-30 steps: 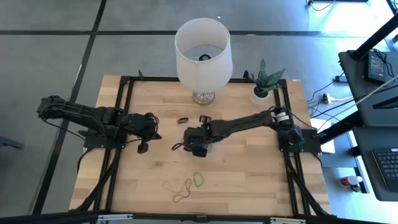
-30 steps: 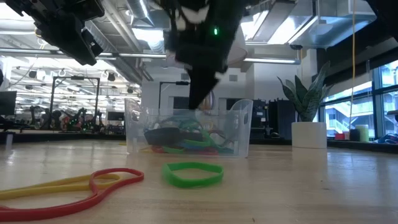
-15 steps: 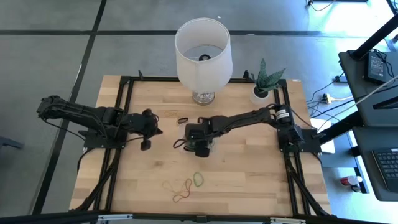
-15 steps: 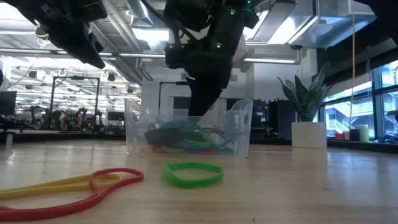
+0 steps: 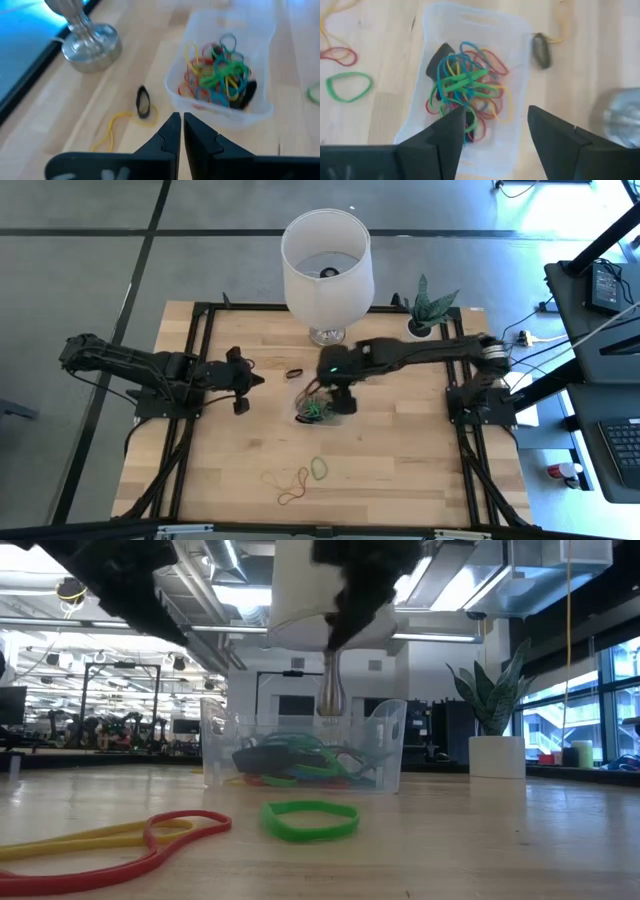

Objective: Pick and place rubber bands into bin
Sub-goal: Put the left yellow rubber band into the container

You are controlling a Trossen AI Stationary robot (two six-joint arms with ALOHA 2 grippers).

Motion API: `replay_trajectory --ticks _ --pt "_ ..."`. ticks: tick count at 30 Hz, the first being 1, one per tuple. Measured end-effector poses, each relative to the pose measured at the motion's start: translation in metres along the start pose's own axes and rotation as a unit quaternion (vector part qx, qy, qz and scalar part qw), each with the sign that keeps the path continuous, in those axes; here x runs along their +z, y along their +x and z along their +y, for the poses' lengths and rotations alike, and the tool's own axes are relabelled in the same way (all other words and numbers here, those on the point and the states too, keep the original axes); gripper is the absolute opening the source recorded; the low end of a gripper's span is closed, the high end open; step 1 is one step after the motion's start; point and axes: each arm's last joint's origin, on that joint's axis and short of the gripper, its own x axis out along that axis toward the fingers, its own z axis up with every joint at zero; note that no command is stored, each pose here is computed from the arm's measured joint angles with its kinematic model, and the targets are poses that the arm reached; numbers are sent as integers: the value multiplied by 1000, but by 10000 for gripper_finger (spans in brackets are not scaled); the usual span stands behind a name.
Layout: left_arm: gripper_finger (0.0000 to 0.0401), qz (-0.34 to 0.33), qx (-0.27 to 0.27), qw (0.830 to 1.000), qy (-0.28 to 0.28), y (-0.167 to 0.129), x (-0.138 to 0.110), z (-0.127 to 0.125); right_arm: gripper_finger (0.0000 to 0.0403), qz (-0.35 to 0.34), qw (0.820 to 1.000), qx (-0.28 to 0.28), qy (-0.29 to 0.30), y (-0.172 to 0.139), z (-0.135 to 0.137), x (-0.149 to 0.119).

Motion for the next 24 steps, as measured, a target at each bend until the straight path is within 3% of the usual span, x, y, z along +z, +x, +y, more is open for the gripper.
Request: replay_trajectory --ticks 3,9,16,20,24 --pt "26 -25 11 1000 -10 0 5 0 205 -27 1000 -7 7 -29 -3 -20" --pt "62 -31 31 999 -15 6 7 1 170 -103 991 -9 83 -60 5 -97" --pt "132 35 73 996 -48 34 3 11 148 -193 956 19 218 -63 22 -175" --pt "170 89 89 990 -70 57 -1 25 146 -234 930 35 281 -57 24 -199" --pt "194 154 67 984 -63 79 -8 45 145 -237 913 32 330 -46 25 -215"
